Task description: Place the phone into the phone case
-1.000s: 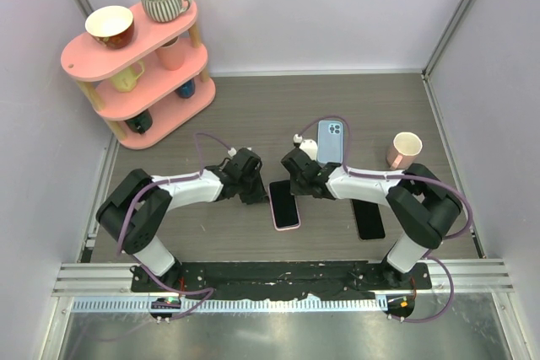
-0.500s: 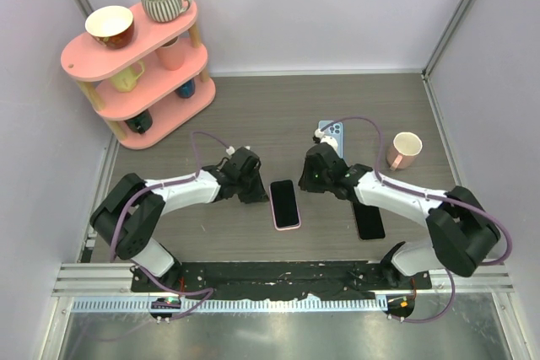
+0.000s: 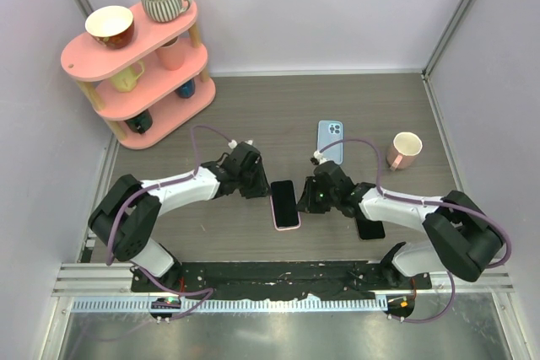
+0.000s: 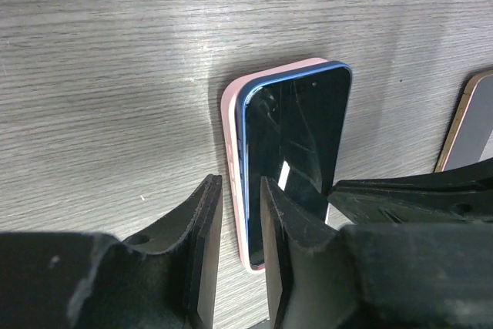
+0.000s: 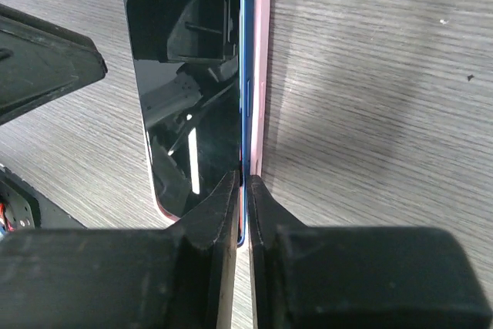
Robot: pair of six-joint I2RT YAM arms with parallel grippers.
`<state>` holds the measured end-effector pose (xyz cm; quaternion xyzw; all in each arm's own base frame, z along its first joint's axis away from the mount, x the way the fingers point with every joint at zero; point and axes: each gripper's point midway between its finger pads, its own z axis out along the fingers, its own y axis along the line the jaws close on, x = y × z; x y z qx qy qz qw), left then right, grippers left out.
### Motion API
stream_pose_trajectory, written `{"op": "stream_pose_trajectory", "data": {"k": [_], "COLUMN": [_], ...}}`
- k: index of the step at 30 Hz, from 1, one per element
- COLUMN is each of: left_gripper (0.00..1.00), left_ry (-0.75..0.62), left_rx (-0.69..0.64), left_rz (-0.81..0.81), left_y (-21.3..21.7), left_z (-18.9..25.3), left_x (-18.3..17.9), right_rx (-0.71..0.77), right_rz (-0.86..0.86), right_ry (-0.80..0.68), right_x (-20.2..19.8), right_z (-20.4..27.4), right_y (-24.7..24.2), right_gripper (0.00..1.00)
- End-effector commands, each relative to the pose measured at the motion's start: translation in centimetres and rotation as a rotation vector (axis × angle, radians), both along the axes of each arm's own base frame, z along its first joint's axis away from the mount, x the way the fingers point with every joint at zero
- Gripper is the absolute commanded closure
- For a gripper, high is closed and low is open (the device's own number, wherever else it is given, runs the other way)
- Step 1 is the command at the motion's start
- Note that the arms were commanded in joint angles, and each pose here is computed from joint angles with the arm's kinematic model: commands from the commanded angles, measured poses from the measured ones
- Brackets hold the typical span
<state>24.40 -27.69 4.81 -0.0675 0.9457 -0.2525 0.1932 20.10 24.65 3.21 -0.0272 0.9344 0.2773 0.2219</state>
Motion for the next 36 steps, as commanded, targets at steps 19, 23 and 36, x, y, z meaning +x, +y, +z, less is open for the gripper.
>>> {"op": "stream_pose_trajectory", "data": {"k": [19, 23, 36], "left_gripper": [0.58, 0.60, 0.80], "left_ry": [-0.004, 0.018, 0.131], "left_rx": [-0.062, -0.049, -0.067], "left_rz": [-0.112, -0.127, -0.113], "left_y": [-2.2, -2.5, -2.0], "left_z": [-0.9, -1.5, -3.6], "left_x": [-0.1, 0.0, -2.1], "right_rx": [0.044, 0.039, 0.063], "right_rz": [-0.001, 0.028, 0.071], "right_ry": [-0.086, -0.100, -0.114], "right_x": [0.6, 1.1, 1.9], "right_z": [2.8, 2.6, 2.2], "right_y": [0.2, 0.7, 2.1], "right_gripper": [0.48, 0.40, 0.38]}}
